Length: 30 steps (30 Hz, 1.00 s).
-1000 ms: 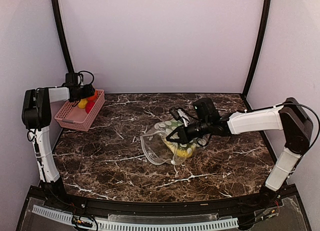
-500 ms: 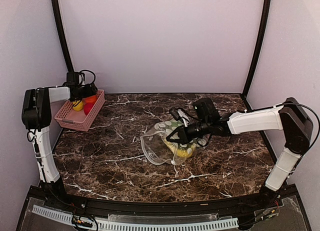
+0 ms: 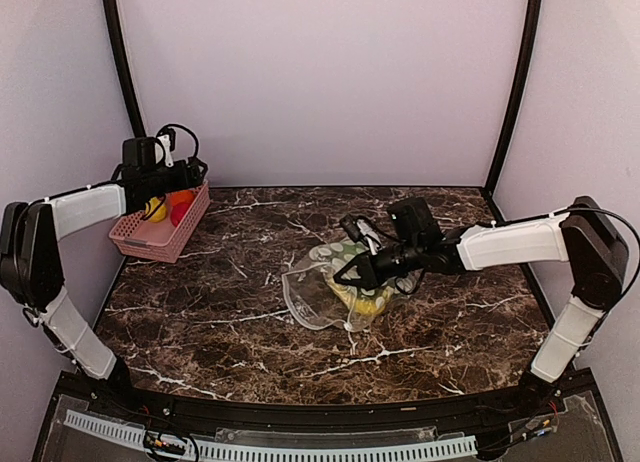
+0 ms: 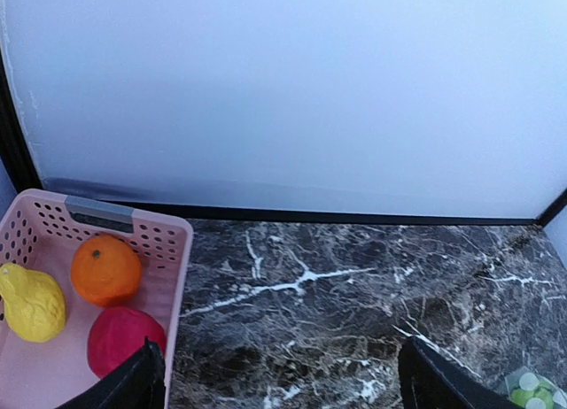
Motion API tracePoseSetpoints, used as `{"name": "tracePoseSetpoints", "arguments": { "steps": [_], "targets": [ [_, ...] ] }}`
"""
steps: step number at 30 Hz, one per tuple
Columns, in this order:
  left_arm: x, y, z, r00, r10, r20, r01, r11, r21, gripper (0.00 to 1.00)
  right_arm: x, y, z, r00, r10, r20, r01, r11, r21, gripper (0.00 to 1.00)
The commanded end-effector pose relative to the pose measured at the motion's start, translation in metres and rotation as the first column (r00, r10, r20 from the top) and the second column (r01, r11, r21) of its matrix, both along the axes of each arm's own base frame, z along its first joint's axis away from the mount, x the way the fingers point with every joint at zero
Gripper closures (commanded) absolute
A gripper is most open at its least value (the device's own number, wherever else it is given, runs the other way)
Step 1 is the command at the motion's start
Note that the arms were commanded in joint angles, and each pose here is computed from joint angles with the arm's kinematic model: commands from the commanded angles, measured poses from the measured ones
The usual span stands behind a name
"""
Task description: Open the zip-top bag and remove the fake food
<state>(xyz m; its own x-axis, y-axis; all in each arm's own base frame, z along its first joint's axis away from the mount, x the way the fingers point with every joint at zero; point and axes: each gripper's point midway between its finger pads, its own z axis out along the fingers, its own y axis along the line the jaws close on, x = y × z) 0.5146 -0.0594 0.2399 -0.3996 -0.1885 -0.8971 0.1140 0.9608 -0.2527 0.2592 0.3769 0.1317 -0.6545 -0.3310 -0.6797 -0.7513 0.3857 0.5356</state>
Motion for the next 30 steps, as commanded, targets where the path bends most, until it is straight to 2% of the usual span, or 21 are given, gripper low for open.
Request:
{"name": "tracePoseSetpoints", "arguments": {
  "steps": [1, 2, 3, 4, 6, 9, 12, 16, 19, 24, 29, 30],
  "targets": [
    [-0.045, -0.032, 0.013, 0.993, -0.099, 0.069, 0.098, 0.995, 0.017, 0.10, -0.001, -0.003, 0.014, 1.000, -0.001, 0.025, -0.001, 0.999, 0.041, 1.00],
    [-0.056, -0.036, 0.027, 0.988, -0.111, 0.109, 0.110, 0.994, 0.017, 0.10, -0.002, -0.004, 0.016, 1.000, -0.001, 0.027, -0.001, 0.999, 0.044, 1.00],
    [-0.069, -0.046, 0.009, 0.988, -0.133, 0.084, 0.132, 0.991, 0.017, 0.10, -0.002, -0.004, 0.017, 1.000, -0.002, 0.026, 0.000, 0.999, 0.046, 1.00],
    [-0.080, -0.050, 0.025, 0.979, -0.143, 0.144, 0.142, 0.990, 0.017, 0.10, -0.002, -0.004, 0.018, 1.000, -0.003, 0.026, 0.002, 0.999, 0.051, 1.00],
    [-0.107, -0.068, 0.004, 0.971, -0.191, 0.145, 0.187, 0.981, 0.041, 0.10, -0.003, -0.004, 0.020, 1.000, -0.002, 0.027, 0.000, 0.998, 0.057, 1.00],
    [-0.141, -0.107, -0.001, 0.936, -0.304, 0.180, 0.292, 0.952, 0.089, 0.11, -0.006, -0.002, 0.022, 1.000, 0.009, 0.022, -0.010, 0.998, 0.062, 1.00],
    [-0.180, -0.144, -0.014, 0.887, -0.422, 0.185, 0.406, 0.906, 0.120, 0.11, -0.007, 0.001, 0.027, 0.999, 0.018, 0.028, -0.020, 0.998, 0.064, 1.00],
    [-0.228, -0.184, -0.028, 0.800, -0.561, 0.211, 0.509, 0.822, 0.258, 0.12, -0.009, 0.008, 0.035, 0.999, 0.028, 0.041, -0.031, 0.997, 0.070, 1.00],
    [-0.248, -0.201, -0.039, 0.763, -0.610, 0.212, 0.535, 0.781, 0.321, 0.12, -0.011, 0.014, 0.041, 0.998, 0.040, 0.049, -0.044, 0.996, 0.076, 1.00],
    [-0.277, -0.236, -0.061, 0.673, -0.718, 0.177, 0.619, 0.678, 0.396, 0.12, -0.017, 0.024, 0.054, 0.996, 0.061, 0.063, -0.066, 0.994, 0.085, 1.00],
    [-0.283, -0.268, -0.077, 0.617, -0.774, 0.144, 0.659, 0.607, 0.444, 0.16, -0.021, 0.029, 0.067, 0.995, 0.068, 0.078, -0.076, 0.992, 0.097, 1.00],
    [-0.282, -0.272, -0.076, 0.612, -0.775, 0.154, 0.659, 0.608, 0.443, 0.17, -0.022, 0.030, 0.070, 0.994, 0.069, 0.079, -0.077, 0.992, 0.101, 1.00]
  ]
}}
